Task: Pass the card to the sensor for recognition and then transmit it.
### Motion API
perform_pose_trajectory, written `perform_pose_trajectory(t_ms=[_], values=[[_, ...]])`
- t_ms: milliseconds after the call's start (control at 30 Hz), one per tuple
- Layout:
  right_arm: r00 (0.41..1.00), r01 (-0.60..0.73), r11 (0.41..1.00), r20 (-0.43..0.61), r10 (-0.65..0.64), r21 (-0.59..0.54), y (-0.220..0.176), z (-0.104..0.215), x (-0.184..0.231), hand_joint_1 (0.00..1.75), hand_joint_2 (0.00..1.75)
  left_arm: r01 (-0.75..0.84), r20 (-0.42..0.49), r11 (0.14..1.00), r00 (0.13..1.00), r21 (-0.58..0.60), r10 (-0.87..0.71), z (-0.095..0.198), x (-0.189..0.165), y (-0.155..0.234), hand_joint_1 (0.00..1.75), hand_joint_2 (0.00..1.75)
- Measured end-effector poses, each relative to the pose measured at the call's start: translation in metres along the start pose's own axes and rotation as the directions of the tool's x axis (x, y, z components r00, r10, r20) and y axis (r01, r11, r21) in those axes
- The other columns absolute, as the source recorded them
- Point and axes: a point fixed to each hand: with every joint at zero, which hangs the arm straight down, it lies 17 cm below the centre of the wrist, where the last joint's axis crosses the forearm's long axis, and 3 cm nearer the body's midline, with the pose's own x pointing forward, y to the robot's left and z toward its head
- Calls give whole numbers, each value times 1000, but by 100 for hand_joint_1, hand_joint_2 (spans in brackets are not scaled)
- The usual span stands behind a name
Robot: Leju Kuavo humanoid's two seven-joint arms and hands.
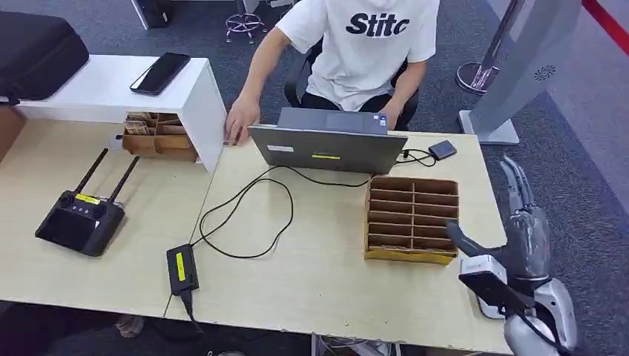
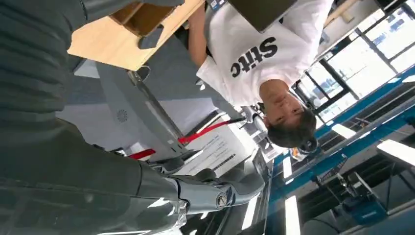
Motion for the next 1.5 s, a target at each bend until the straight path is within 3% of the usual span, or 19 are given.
perform_pose_trajectory(t_ms=[300,433,933,1500], values=[[998,11,1000,-63,-11,4,-4,46,-2,0,175,-13,-2,1000,1000,0,13,0,0,-2,0,0],[992,-78,996,-94,81,30,-2,59,-10,0,175,-16,-4,1000,1000,3,16,0,0,-2,0,0],[950,-262,959,-146,276,108,15,81,-31,0,175,-14,-6,1000,1000,-4,14,1,0,-4,0,0],[942,-250,941,-166,291,229,62,93,-52,0,175,0,-8,1000,1000,-5,0,1,0,-3,0,0]])
